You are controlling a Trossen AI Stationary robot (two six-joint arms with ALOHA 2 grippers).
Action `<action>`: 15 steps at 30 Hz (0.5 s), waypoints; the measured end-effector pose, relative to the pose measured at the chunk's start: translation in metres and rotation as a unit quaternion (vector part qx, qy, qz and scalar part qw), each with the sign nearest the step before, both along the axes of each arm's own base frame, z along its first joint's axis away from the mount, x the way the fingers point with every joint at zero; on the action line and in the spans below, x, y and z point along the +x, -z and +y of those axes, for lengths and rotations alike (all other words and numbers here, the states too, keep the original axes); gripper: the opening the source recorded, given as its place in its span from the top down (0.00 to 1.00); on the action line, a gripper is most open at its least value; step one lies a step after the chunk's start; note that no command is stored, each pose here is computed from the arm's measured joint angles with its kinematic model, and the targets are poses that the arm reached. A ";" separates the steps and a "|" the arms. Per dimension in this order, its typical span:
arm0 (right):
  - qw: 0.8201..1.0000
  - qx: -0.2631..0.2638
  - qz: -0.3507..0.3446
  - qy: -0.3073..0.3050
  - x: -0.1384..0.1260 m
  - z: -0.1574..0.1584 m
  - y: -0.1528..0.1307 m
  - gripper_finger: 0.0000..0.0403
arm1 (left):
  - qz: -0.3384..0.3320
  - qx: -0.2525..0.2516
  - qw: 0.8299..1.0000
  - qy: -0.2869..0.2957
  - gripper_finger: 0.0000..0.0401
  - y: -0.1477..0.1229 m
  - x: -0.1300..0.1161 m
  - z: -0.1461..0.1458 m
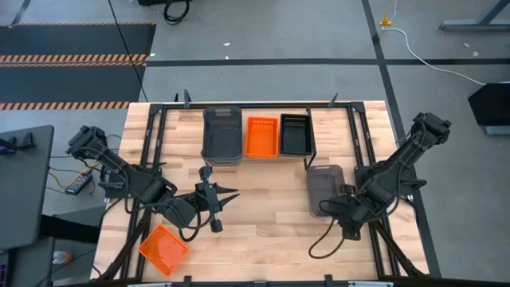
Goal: Stack baskets on shelf by color
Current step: Stack the gray bin on the gray bin on the shelf
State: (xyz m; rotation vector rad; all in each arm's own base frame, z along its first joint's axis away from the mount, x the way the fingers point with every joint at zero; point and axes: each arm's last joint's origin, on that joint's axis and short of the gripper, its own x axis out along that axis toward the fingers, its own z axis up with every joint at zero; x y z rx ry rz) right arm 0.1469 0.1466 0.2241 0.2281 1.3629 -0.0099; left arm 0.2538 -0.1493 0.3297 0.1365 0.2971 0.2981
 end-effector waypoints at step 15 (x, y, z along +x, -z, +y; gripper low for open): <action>0.999 -0.048 0.020 0.000 -0.022 0.000 0.026 0.53 | 0.000 0.000 1.000 0.000 0.87 0.000 0.000 0.000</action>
